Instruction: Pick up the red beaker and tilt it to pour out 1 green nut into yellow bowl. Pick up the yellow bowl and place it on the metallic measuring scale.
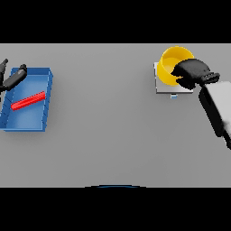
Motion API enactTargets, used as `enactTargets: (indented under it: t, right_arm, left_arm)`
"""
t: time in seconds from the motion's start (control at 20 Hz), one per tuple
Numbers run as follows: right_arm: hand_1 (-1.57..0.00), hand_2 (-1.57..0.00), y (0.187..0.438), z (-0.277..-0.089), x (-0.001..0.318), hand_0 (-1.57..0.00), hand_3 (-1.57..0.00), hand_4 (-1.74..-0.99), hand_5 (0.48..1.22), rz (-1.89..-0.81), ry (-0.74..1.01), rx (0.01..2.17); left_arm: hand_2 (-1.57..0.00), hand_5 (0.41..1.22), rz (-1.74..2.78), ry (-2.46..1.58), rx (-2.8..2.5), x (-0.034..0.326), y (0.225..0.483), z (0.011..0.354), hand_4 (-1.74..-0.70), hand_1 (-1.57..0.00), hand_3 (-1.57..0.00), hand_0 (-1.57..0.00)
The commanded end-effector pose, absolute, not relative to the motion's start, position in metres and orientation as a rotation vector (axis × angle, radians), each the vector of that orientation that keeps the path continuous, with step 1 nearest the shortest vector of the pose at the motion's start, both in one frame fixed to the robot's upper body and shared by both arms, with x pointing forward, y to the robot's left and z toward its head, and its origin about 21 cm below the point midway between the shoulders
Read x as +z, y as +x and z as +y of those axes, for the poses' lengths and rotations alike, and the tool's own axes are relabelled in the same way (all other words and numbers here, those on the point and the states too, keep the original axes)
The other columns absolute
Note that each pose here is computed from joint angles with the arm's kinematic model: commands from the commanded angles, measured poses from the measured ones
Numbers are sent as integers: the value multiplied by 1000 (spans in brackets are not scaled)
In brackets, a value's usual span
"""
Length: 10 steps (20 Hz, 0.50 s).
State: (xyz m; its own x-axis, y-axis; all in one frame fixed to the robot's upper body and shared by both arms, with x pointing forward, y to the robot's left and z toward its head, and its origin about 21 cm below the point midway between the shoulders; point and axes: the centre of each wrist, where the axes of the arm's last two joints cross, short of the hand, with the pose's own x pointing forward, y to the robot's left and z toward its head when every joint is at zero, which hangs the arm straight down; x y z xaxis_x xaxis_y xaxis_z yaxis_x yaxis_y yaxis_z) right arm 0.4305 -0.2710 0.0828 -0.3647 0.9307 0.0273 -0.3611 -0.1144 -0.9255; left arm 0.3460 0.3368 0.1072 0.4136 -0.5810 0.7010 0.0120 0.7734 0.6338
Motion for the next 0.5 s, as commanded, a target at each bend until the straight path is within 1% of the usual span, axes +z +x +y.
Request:
enactTargets:
  t: [0.0,0.1,0.2,0.3,0.35,0.4,0.45]
  right_arm:
    - [-1571,-1405,432,-271,81,-1562,-1374,-1741,1221,-1133,-728,1655]
    - [-1571,-1382,433,-270,75,-1528,-1440,-1741,1221,-1115,-710,1633]
    - [-1571,-1363,435,-273,77,-1417,-1487,-1741,1221,-1108,-685,1637]
    - [-1571,-1385,435,-273,74,-1397,-1363,-1741,1221,-1096,-681,1639]
    - [-1459,-1423,435,-272,75,-1332,-1198,-1741,1221,-1089,-680,1630]
    - [-1322,-1330,435,-274,75,-1128,-1057,-1701,1221,-1103,-665,1623]
    - [-1150,-1186,435,-274,75,-902,-937,-1660,1143,-1103,-657,1613]
  left_arm:
    - [1,710,-1098,602,-400,111,346,337,-726,1,1,1]
    - [1,713,-1094,595,-401,108,345,340,-729,1,1,1]
    - [1,712,-1091,607,-406,108,346,338,-727,1,1,1]
    - [1,715,-1086,604,-404,105,344,339,-727,1,1,1]
    - [1,717,-1089,599,-399,105,346,339,-729,1,1,1]
    - [1,720,-1087,590,-398,106,348,337,-730,1,1,1]
    - [1,723,-1089,594,-403,106,349,338,-732,1,1,1]
